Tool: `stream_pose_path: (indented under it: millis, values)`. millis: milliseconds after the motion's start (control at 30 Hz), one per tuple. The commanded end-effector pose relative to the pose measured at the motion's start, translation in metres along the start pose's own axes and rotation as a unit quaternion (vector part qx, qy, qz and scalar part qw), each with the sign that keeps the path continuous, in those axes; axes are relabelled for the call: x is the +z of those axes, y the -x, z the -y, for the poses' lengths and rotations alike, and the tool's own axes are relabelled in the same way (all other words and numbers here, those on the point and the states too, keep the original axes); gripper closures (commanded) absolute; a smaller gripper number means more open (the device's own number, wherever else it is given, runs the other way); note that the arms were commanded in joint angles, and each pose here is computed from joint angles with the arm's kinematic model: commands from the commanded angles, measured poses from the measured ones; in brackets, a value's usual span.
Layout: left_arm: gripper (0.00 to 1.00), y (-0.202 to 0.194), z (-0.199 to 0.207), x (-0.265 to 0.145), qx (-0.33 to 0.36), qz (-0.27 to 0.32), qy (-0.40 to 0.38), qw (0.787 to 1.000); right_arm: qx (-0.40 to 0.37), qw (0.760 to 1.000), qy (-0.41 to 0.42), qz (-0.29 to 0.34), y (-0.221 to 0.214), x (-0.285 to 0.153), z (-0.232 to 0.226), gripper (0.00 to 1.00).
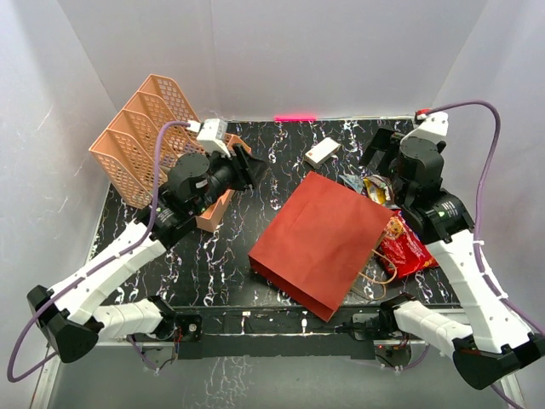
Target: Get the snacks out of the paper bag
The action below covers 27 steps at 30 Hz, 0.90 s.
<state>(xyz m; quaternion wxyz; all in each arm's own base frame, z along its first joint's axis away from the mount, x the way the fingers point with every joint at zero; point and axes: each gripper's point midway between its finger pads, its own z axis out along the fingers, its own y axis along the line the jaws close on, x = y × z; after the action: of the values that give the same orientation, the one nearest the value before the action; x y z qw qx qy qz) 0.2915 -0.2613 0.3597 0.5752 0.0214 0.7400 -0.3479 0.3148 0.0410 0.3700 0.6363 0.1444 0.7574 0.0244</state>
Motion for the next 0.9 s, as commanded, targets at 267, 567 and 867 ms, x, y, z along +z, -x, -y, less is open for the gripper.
stream_pose_path:
  millis: [267,567,867]
  values:
    - [0.19,-0.123,0.131,-0.007,0.070,-0.159,-0.263,0.949,0.053,0.987,0.047,0.143,0.076,-0.072,0.017,0.01]
    - [0.26,-0.264,0.210,-0.013,0.261,-0.261,-0.309,0.877,0.061,0.977,0.015,0.204,0.098,-0.126,0.059,0.01]
    - [0.31,-0.338,0.227,0.005,0.339,-0.296,-0.319,0.834,0.055,0.975,-0.013,0.215,0.095,-0.150,0.085,0.01]
